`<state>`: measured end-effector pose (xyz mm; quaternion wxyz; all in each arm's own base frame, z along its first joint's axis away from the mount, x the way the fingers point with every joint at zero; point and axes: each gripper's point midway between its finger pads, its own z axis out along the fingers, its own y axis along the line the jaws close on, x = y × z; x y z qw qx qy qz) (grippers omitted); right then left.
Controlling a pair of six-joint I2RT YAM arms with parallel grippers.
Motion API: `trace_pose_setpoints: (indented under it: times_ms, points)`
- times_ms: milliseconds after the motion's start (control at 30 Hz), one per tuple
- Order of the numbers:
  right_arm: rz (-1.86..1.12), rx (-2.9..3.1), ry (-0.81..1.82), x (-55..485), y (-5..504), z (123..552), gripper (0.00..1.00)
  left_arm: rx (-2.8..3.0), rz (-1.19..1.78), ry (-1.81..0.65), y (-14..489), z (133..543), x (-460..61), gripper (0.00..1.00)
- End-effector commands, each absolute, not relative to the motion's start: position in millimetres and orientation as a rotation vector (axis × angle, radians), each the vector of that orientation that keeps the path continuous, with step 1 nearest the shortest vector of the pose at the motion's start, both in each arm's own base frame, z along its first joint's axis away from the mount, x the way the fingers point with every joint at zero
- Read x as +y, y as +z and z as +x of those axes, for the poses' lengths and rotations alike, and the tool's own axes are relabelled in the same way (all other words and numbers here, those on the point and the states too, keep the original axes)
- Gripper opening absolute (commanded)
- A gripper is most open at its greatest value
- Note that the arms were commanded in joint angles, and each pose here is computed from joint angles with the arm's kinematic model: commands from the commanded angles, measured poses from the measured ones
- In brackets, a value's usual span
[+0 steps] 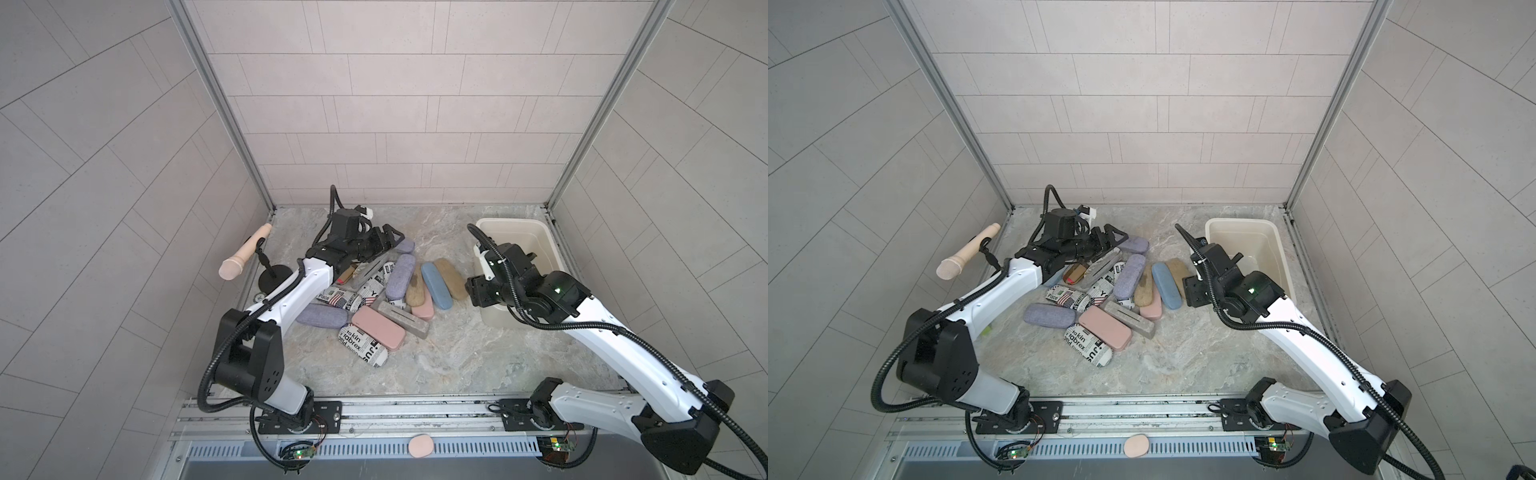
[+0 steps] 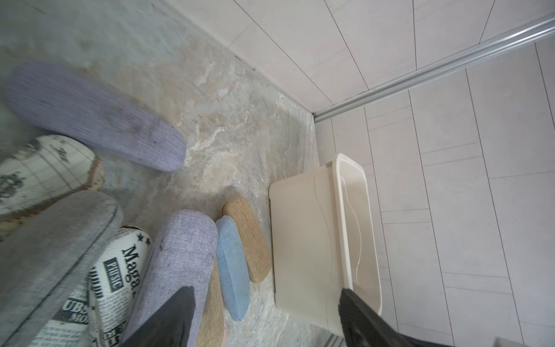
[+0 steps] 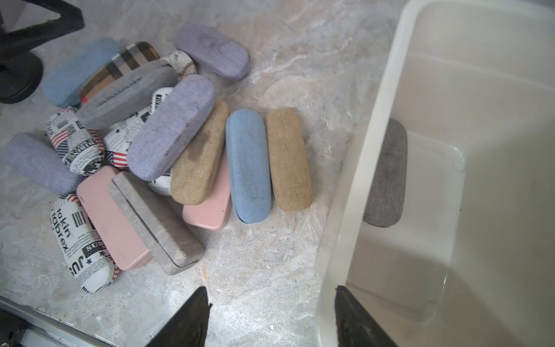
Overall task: Put the glasses cases into the storage boxes
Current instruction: Pick up the glasses case at the center of the board.
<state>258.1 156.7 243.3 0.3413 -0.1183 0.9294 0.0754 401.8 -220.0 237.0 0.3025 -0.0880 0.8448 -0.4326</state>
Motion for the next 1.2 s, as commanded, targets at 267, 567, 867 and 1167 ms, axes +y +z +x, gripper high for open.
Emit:
trace_pose_setpoints:
  times_ms: [267,567,867,1167]
  points:
    - [-0.469,2.496,0.096,225,187,306,0.61,2.123,-0.567,-1.079,234,432,-143,0.8]
    - [-0.547,2.653,0.054,226,138,340,0.69,2.128,-0.53,-1.129,238,432,-151,0.8]
    - [-0.591,2.77,0.112,217,99,354,0.73,2.11,-0.538,-1.183,241,431,-155,0.8]
    - [-0.527,2.828,0.121,210,72,368,0.72,2.11,-0.53,-1.205,242,432,-158,0.8]
